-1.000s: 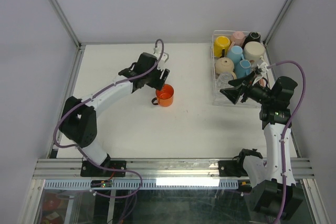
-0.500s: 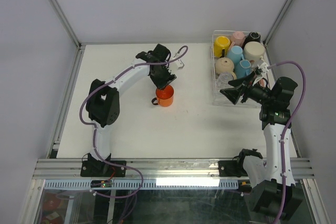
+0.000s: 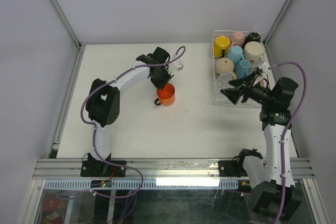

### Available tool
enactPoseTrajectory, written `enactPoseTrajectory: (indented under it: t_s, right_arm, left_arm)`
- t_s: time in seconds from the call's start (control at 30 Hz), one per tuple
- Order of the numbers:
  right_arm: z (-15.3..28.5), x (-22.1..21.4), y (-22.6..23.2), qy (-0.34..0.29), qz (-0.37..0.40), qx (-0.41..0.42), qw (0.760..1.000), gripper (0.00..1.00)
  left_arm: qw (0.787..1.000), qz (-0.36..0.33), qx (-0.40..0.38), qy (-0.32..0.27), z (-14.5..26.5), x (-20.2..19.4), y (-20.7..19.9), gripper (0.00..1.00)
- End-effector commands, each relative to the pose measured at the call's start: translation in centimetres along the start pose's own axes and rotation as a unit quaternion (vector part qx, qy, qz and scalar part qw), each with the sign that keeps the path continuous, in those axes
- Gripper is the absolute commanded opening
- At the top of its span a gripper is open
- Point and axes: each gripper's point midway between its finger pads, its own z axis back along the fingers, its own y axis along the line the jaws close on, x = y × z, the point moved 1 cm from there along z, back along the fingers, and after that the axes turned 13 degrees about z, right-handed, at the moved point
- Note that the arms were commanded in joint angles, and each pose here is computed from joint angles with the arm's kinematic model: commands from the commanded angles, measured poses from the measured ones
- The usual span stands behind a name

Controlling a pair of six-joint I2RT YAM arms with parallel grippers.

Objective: Load the cups into the dish rack
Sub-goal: Pick up the cup at the center of the board.

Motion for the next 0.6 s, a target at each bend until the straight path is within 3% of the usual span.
enactPoseTrajectory:
  t_s: [0.0,0.1,0.2,0.27,0.37,0.57]
  right_arm:
    - [0.2,1.4,0.4,-0.017,0.028,0.006,0.999,0.69]
    - [0.2,1.4,0.6,-0.018,0.024,0.013,0.999,0.69]
    - [0.3,1.6,1.1,-0.023,0.023,0.025,0.999,0.69]
    - [0.3,1.9,1.6,-0.029,0.023,0.035,0.999,0.69]
    - [0.4,2.1,2.5,-0.041,0.022,0.054,0.997,0.7]
    - [0.1,2.3,4.2,-0.053,0.024,0.096,0.994,0.72]
  left_arm:
    - [0.975,0.041,-0.034,-0.216,9.6,6.7,-1.9,0.0]
    - [0.949,0.091,-0.061,-0.296,12.3,6.3,-3.0,0.0]
    - [0.902,0.147,-0.098,-0.393,15.4,6.0,-4.2,0.0]
    - [0.854,0.17,-0.145,-0.47,18.9,5.4,-5.7,0.0]
    - [0.786,0.202,-0.225,-0.539,21.6,4.0,-7.7,0.0]
    - [0.652,0.297,-0.388,-0.58,24.7,1.4,-10.0,0.0]
